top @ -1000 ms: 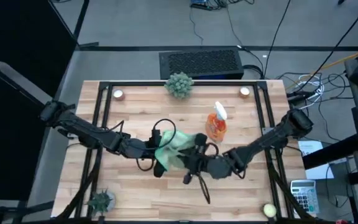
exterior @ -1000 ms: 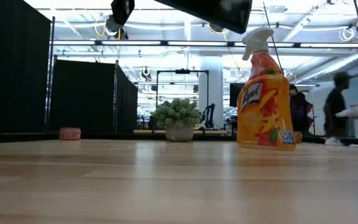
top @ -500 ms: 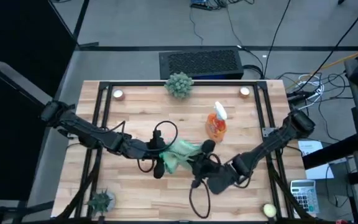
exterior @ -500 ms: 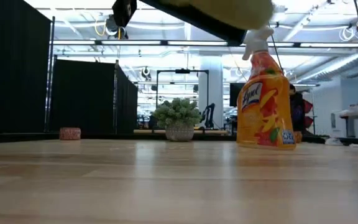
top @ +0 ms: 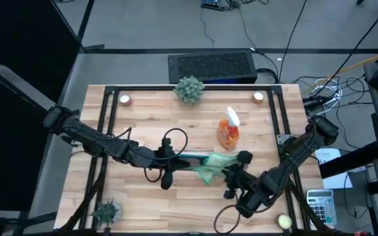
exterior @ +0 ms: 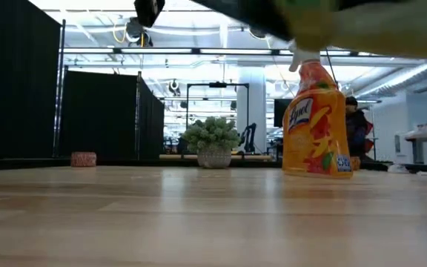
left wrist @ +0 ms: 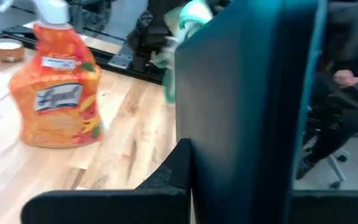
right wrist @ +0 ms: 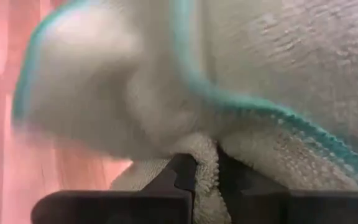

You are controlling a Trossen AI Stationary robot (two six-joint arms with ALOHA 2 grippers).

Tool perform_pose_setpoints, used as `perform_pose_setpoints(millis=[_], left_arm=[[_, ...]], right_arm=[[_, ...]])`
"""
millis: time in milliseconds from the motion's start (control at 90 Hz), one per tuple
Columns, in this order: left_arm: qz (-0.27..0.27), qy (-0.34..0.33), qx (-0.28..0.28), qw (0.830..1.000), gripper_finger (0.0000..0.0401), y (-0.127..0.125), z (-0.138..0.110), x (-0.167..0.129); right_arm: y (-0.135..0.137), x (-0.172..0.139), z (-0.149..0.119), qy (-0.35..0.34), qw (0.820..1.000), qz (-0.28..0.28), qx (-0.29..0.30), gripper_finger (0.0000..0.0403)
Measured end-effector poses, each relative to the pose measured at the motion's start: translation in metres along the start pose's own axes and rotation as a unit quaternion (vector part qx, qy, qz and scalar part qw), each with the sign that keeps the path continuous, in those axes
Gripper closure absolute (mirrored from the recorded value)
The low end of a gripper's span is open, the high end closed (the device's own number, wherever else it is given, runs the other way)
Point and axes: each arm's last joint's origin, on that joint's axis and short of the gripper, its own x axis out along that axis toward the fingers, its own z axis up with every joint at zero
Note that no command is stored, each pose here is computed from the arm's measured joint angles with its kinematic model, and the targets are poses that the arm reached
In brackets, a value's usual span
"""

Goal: Apply microfiber cloth
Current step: Wipe the front of the cellphone with a microfiber cloth

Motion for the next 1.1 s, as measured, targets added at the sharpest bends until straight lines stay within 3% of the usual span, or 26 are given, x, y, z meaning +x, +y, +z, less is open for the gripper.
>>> perform_pose_setpoints(millis=[133, 244, 322, 500, 689, 900, 1100], left_arm=[[-0.001, -0.003, -0.001, 1.000, 0.0392, -0.001, 0.001, 0.000], [0.020, -0.022, -0.004, 1.000, 0.0392, 0.001, 0.003, 0.000], [0.024, -0.042, -0.009, 0.999, 0.0392, 0.001, 0.007, 0.000], [0.020, -0.072, -0.019, 0.997, 0.0392, -0.001, 0.013, -0.001], [0.043, -0.080, -0.024, 0.996, 0.0392, 0.002, 0.014, 0.000], [0.056, -0.080, -0.023, 0.995, 0.0392, 0.003, 0.013, -0.001], [0.041, -0.063, -0.014, 0.997, 0.0392, 0.002, 0.010, 0.000]], right_arm=[[0.010, -0.012, 0.002, 0.005, 0.996, 0.071, 0.055, 0.0399], [0.030, -0.019, 0.020, -0.063, 0.986, 0.139, 0.072, 0.0399], [0.042, -0.013, 0.036, -0.121, 0.979, 0.157, 0.054, 0.0399], [0.050, 0.036, 0.060, -0.175, 0.979, 0.106, 0.002, 0.0399], [0.037, 0.071, 0.085, -0.226, 0.973, 0.046, -0.013, 0.0399], [0.024, 0.085, 0.094, -0.231, 0.973, 0.015, -0.013, 0.0399], [0.030, 0.074, 0.083, -0.204, 0.978, -0.030, -0.040, 0.0399]])
